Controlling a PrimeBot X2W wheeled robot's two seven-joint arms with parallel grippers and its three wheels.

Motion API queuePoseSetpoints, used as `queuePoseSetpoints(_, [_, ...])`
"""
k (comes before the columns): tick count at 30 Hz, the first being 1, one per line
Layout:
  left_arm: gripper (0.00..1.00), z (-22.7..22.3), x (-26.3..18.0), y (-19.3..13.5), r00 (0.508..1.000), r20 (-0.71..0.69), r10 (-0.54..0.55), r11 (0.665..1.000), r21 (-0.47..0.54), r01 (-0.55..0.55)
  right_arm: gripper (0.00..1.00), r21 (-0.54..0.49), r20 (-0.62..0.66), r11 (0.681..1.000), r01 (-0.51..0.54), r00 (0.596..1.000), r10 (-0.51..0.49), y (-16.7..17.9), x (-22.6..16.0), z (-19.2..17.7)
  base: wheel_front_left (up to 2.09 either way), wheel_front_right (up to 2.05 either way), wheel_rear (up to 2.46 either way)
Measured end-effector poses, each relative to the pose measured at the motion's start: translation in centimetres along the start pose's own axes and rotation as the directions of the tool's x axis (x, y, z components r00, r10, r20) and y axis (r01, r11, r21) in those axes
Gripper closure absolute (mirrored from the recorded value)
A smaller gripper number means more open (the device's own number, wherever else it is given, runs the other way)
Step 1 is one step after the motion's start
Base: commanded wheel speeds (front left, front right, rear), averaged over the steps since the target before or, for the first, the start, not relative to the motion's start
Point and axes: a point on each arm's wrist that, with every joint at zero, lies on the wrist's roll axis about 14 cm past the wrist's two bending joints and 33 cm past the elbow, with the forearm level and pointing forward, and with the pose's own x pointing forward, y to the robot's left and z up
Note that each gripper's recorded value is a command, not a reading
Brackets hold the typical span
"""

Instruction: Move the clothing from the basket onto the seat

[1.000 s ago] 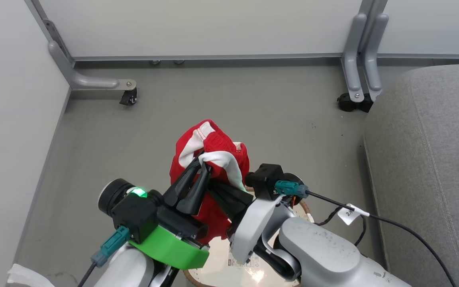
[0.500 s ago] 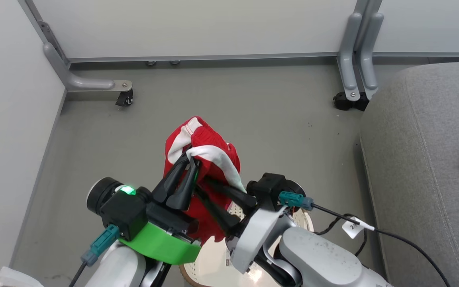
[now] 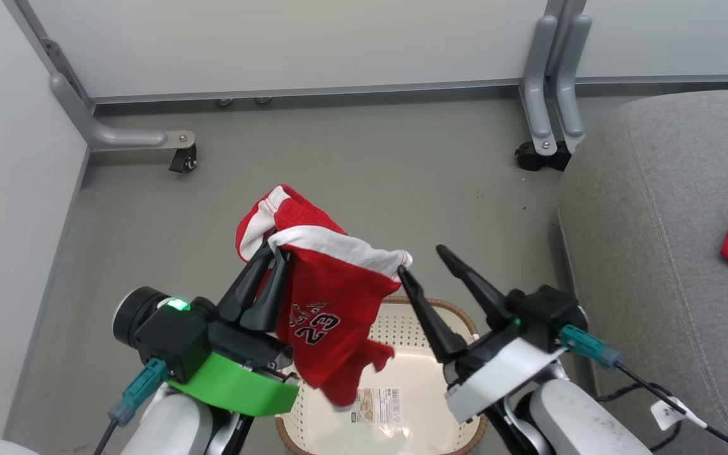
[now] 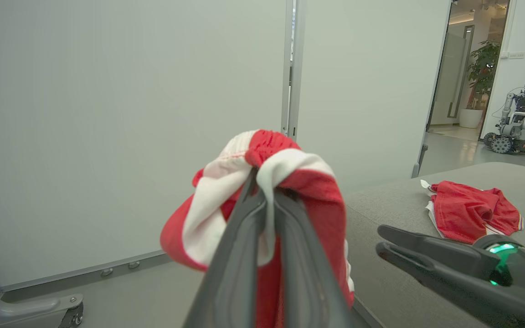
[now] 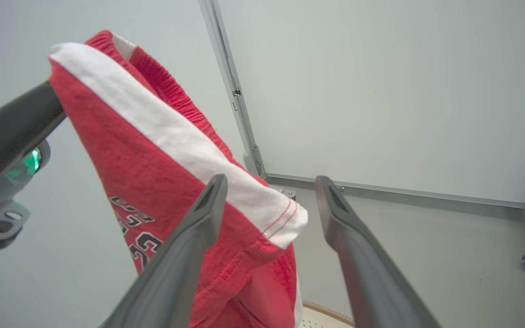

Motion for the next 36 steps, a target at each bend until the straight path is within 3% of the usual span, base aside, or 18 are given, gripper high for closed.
queuePoseSetpoints(5, [1.00,-0.2,-0.2,-0.1,1.000,-0.007,0.002,1.000,-0.002,-0.002,0.00,-0.051,0.040,0.987,0.152,0.988,-0.150,-4.2,-2.5,1.8,0.00,0.00,0.00])
queuePoseSetpoints(10, [1.00,-0.3,-0.1,-0.5,1.000,-0.010,-0.012,1.000,-0.001,0.012,0.00,-0.115,0.053,0.939,0.323,0.946,-0.319,-8.7,-5.9,3.4,0.00,0.00,0.00])
queuePoseSetpoints(16, [1.00,-0.5,-0.2,-0.9,1.000,-0.015,-0.020,1.000,-0.004,0.020,0.00,-0.172,0.046,0.884,0.435,0.900,-0.434,-11.2,-9.3,4.6,0.00,0.00,0.00])
queuePoseSetpoints(23, [1.00,-0.6,-0.5,-1.2,0.999,-0.021,-0.025,1.000,-0.006,0.025,0.00,-0.191,0.010,0.860,0.473,0.877,-0.480,-11.1,-11.9,4.5,0.00,0.00,0.00])
queuePoseSetpoints(36, [1.00,-1.2,-0.6,-1.0,0.999,-0.039,-0.022,1.000,-0.009,0.022,0.00,-0.177,-0.011,0.868,0.464,0.881,-0.473,-10.4,-11.9,4.3,0.00,0.00,0.00])
